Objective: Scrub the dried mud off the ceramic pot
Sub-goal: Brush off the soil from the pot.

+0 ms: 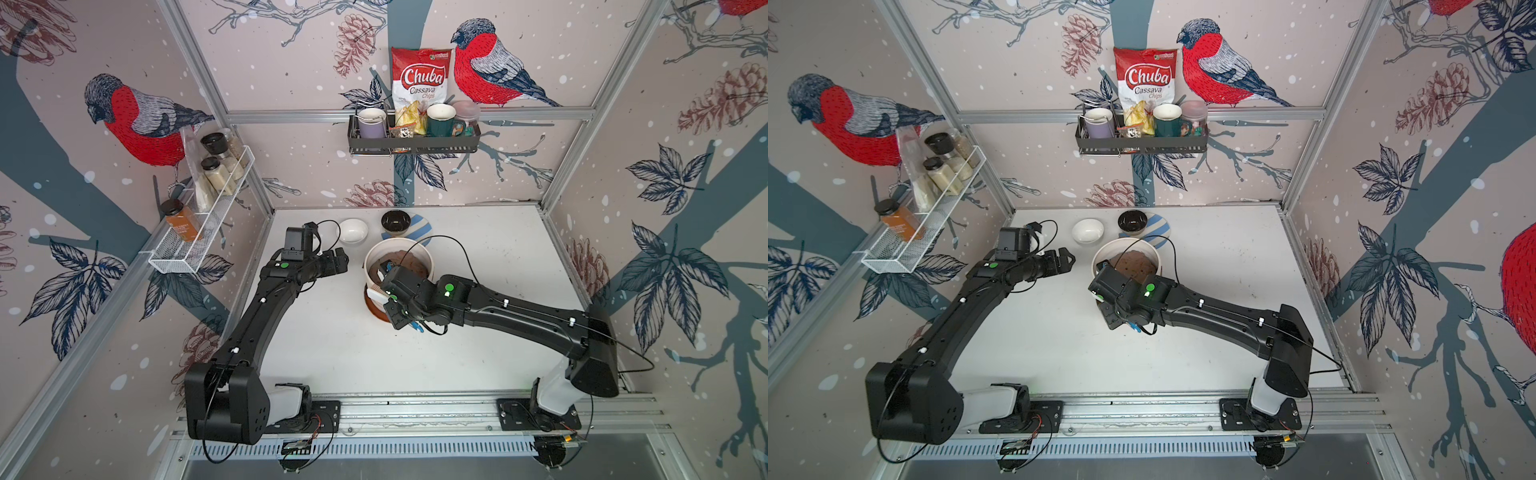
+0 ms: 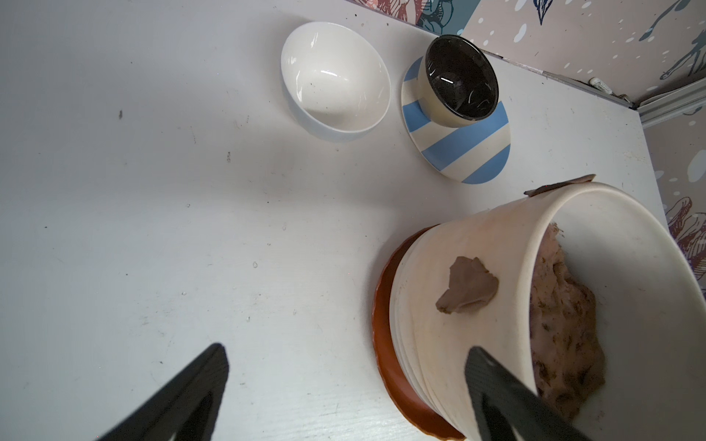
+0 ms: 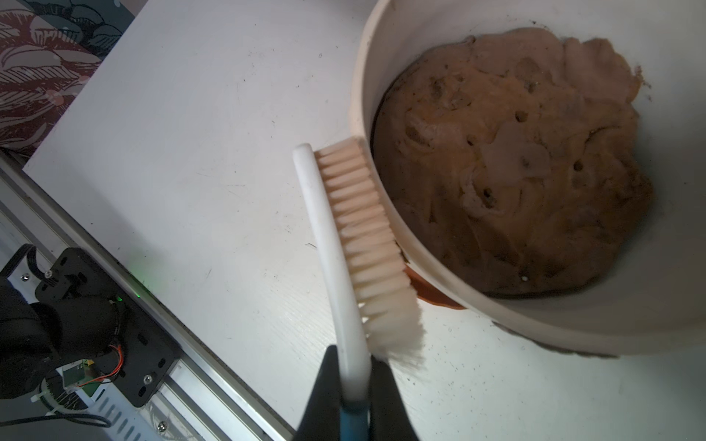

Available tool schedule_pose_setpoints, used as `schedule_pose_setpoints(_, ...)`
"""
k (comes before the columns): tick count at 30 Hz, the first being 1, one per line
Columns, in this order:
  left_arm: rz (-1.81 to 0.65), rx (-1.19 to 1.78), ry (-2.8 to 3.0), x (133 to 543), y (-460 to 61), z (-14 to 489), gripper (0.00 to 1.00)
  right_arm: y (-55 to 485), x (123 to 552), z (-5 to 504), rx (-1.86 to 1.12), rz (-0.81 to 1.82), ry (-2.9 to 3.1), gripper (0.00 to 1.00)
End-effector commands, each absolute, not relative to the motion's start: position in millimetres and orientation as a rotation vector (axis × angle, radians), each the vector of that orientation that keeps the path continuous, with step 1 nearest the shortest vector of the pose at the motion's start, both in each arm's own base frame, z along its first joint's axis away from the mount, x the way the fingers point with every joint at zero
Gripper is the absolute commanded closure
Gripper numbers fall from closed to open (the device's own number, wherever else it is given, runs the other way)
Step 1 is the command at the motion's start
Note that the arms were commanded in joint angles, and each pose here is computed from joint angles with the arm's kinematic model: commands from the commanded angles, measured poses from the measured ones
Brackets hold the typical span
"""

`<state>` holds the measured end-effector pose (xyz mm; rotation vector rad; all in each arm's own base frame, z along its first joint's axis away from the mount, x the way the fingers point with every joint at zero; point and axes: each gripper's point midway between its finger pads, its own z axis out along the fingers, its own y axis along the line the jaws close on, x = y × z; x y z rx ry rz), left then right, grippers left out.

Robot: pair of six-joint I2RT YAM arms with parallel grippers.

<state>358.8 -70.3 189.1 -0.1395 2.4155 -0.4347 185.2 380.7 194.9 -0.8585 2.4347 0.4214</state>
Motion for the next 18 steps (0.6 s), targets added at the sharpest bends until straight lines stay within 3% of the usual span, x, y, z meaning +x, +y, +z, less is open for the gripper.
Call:
schedule_pose_setpoints(1, -0.455, -0.138, 2.412, 361.0, -72.6, 191.1, 0.04, 357.6, 188.6, 189.4, -0.764, 0.387, 2.484, 1.0)
schedule_pose_setpoints(18, -0.455, -0.131, 2.436, 361.3, -73.4, 186.6, 0.05, 293.8, 132.0, 173.7, -0.806, 0.748, 2.594, 1.0)
